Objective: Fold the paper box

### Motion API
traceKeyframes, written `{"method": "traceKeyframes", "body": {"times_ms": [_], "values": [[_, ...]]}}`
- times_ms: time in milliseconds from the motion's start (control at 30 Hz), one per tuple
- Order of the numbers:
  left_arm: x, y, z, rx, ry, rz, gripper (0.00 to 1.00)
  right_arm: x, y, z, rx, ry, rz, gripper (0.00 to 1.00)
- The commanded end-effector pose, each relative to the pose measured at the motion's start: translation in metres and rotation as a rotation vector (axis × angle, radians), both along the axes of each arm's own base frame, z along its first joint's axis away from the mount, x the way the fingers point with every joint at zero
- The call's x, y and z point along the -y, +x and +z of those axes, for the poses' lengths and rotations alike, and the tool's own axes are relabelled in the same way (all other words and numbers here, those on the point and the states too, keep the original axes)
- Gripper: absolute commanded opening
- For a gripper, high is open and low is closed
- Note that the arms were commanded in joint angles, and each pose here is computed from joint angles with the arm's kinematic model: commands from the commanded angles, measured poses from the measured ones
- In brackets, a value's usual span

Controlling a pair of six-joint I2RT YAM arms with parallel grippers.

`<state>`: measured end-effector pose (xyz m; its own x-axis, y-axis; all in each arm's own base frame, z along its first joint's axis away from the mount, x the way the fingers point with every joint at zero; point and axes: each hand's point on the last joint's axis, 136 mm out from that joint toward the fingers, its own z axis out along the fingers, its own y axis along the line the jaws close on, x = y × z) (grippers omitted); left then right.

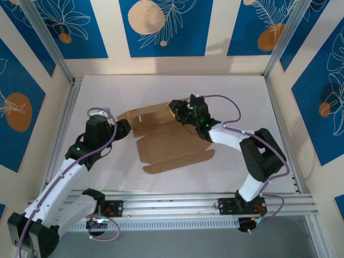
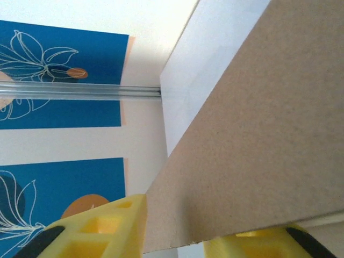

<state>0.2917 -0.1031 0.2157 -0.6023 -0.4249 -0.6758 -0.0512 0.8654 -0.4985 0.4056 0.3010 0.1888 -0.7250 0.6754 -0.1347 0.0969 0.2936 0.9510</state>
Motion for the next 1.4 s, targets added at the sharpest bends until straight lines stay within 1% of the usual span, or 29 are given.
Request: {"method": "traceKeyframes", "body": {"times_ms": [0,167,300,400,467,533,600,633,700,767,833,867,933,967,1100,1167,1233,1367], "values": [[-0.005,0.006,0.007,0.038,0.014,0.013,0.64,-0.002,0.007,0.008,0.039,0.061,-0.026,0.28],[-0.011,0.009,0.005,0.054,0.060,0.024,0.65,0.000,0.010,0.010,0.053,0.076,-0.054,0.19],[-0.014,0.015,0.018,0.126,0.124,0.009,0.67,0.010,0.009,0.007,0.043,0.060,-0.099,0.14],[-0.028,0.021,0.029,0.187,0.206,0.056,0.69,0.020,0.007,0.005,0.011,0.030,-0.126,0.11],[-0.033,0.026,0.038,0.239,0.278,0.061,0.71,0.027,0.004,0.005,-0.006,0.000,-0.131,0.11],[-0.042,0.033,0.044,0.251,0.337,0.090,0.72,0.032,0.002,0.004,-0.028,-0.032,-0.124,0.11],[-0.040,0.045,0.045,0.247,0.386,0.056,0.71,0.039,0.000,0.002,-0.043,-0.044,-0.115,0.10],[-0.037,0.050,0.042,0.227,0.393,0.034,0.68,0.042,-0.001,0.001,-0.052,-0.043,-0.114,0.10],[-0.021,0.058,0.040,0.180,0.346,-0.046,0.60,0.048,-0.002,-0.003,-0.066,-0.038,-0.114,0.10],[0.000,0.058,0.044,0.150,0.242,-0.119,0.52,0.051,-0.005,-0.007,-0.081,-0.046,-0.108,0.10],[0.011,0.055,0.048,0.092,0.117,-0.115,0.50,0.053,-0.006,-0.009,-0.089,-0.054,-0.108,0.10],[0.018,0.053,0.049,0.066,0.056,-0.127,0.51,0.053,-0.007,-0.009,-0.087,-0.056,-0.104,0.10],[0.037,0.049,0.052,0.035,-0.059,-0.182,0.57,0.053,-0.008,-0.009,-0.085,-0.063,-0.097,0.10],[0.043,0.048,0.050,-0.002,-0.111,-0.191,0.60,0.053,-0.009,-0.010,-0.086,-0.066,-0.096,0.10],[0.073,0.052,0.034,-0.137,-0.275,-0.257,0.62,0.054,-0.009,-0.012,-0.093,-0.065,-0.097,0.10],[0.079,0.056,0.023,-0.175,-0.319,-0.248,0.64,0.054,-0.009,-0.011,-0.093,-0.063,-0.095,0.10],[0.079,0.060,0.012,-0.201,-0.333,-0.228,0.67,0.053,-0.010,-0.012,-0.097,-0.061,-0.093,0.10],[0.082,0.068,0.005,-0.206,-0.358,-0.210,0.70,0.054,-0.012,-0.010,-0.095,-0.065,-0.093,0.10]]}}
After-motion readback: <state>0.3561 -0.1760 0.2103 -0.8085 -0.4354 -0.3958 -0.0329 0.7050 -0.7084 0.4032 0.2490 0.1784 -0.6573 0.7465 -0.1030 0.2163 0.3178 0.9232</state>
